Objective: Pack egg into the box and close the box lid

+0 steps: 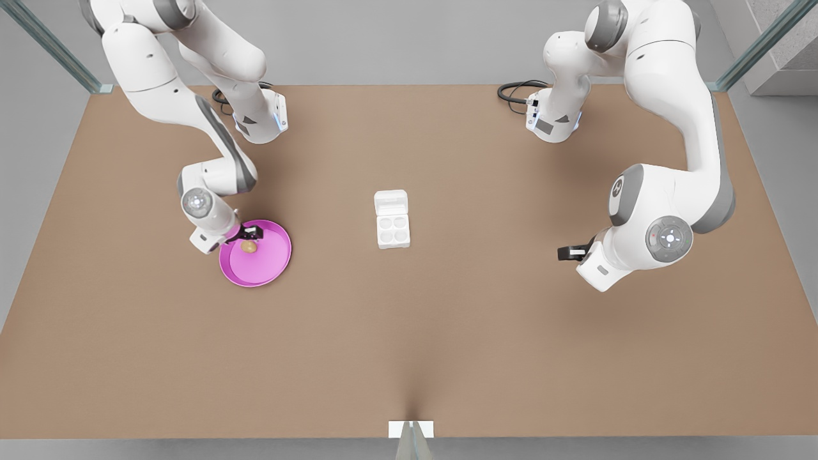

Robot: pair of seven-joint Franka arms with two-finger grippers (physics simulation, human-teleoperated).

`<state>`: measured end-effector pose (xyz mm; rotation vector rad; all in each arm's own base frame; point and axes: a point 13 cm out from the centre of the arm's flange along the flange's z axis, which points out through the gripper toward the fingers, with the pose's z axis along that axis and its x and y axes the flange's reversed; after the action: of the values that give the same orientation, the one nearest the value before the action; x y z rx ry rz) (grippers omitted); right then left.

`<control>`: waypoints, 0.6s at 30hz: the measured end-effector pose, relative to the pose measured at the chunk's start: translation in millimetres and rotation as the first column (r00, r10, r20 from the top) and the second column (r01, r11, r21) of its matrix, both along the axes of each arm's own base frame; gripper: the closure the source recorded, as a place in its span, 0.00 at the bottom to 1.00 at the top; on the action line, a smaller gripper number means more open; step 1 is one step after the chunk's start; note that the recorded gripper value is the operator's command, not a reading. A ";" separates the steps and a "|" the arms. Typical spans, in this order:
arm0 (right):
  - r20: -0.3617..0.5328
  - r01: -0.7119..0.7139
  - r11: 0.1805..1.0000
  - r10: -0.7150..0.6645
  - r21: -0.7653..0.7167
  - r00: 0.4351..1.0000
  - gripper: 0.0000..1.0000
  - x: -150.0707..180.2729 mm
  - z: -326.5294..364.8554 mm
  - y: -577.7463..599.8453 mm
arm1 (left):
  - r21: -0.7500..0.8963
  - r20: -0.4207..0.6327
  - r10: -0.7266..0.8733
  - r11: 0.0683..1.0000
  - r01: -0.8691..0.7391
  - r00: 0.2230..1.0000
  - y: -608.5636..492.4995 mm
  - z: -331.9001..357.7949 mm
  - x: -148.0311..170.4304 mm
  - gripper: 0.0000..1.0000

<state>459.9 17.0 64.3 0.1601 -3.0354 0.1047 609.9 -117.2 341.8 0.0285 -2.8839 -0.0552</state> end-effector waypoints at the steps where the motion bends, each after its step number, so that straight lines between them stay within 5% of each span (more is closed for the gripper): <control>1: 0.000 -0.002 1.000 0.002 0.000 1.000 0.00 0.2 -0.4 -0.5 | 0.000 0.001 0.000 1.000 0.000 1.000 -0.4 0.2 0.1 0.00; 18: -0.014 -0.026 1.000 0.026 0.006 1.000 0.00 -2.6 -6.4 4.6 | 0.003 0.007 -0.001 1.000 0.001 1.000 -1.8 0.2 1.4 0.00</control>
<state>457.2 21.5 57.9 0.2000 -3.0209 0.0961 611.3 -119.1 342.0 0.0280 -2.8905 -0.0595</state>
